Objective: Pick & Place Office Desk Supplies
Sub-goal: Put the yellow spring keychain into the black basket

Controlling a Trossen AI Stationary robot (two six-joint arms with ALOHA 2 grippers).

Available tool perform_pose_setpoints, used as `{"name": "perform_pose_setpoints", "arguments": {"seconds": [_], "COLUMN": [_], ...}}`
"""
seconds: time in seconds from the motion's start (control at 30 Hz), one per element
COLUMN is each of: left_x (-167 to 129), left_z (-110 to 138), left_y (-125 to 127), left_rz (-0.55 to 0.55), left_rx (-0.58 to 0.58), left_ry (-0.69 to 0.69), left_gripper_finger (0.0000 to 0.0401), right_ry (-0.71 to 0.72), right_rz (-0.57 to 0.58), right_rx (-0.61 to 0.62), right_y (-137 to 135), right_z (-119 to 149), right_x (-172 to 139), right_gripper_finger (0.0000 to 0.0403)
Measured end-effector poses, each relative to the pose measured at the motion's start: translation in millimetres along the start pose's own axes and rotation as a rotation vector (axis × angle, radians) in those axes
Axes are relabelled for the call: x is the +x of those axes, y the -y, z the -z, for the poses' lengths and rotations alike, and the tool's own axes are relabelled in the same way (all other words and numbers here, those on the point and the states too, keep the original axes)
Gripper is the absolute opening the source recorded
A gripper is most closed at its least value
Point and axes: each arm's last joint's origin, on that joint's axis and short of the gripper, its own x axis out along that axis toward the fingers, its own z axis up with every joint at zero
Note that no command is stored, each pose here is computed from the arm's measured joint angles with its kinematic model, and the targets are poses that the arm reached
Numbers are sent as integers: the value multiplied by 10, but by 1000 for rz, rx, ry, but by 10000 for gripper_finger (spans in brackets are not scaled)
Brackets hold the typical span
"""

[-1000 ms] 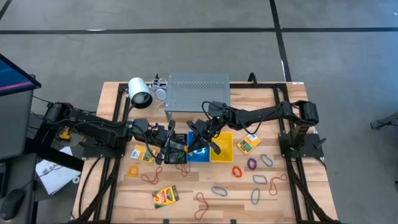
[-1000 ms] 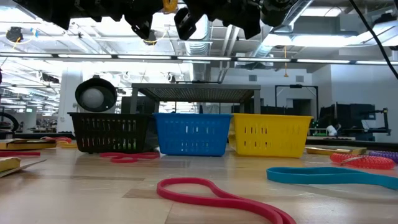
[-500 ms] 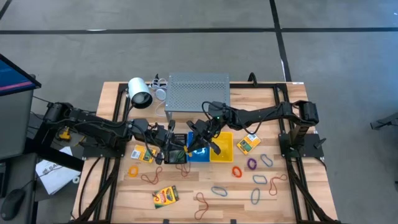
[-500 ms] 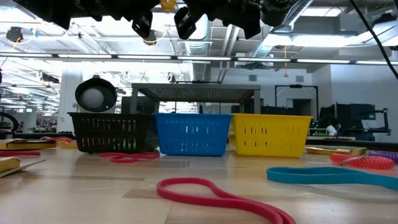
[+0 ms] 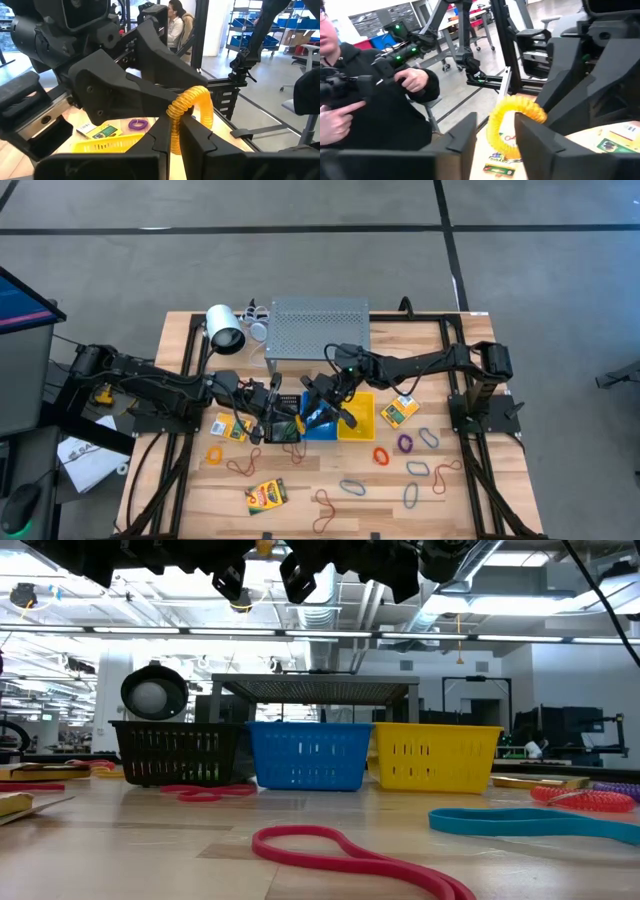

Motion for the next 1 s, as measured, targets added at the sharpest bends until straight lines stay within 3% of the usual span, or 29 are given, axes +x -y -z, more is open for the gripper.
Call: {"name": "perform_pose_setpoints", "arguments": {"seconds": [0.17,0.3,0.7,1.0], "left_x": [-3,-27,-326,-652], "left_z": [12,31,-146,-200], "left_y": [-23,-59,-73,-38], "left_rz": [-8,-30,-52,-132], "left_rx": [-1,10,4,-4], "left_ry": [-12,-43,-56,-139], "left_gripper_finger": [13,13,15,16], "right_ry": [-8,-19,-54,-258], "right_rz": [-9,0,84,452], "right_rx": [20,68,102,17], "right_y": [17,67,57,-435], "right_z": [6,0,-168,-363], "right_x": [-22,-101,-461,-883], "right_gripper_finger": [221,259,265,265]}}
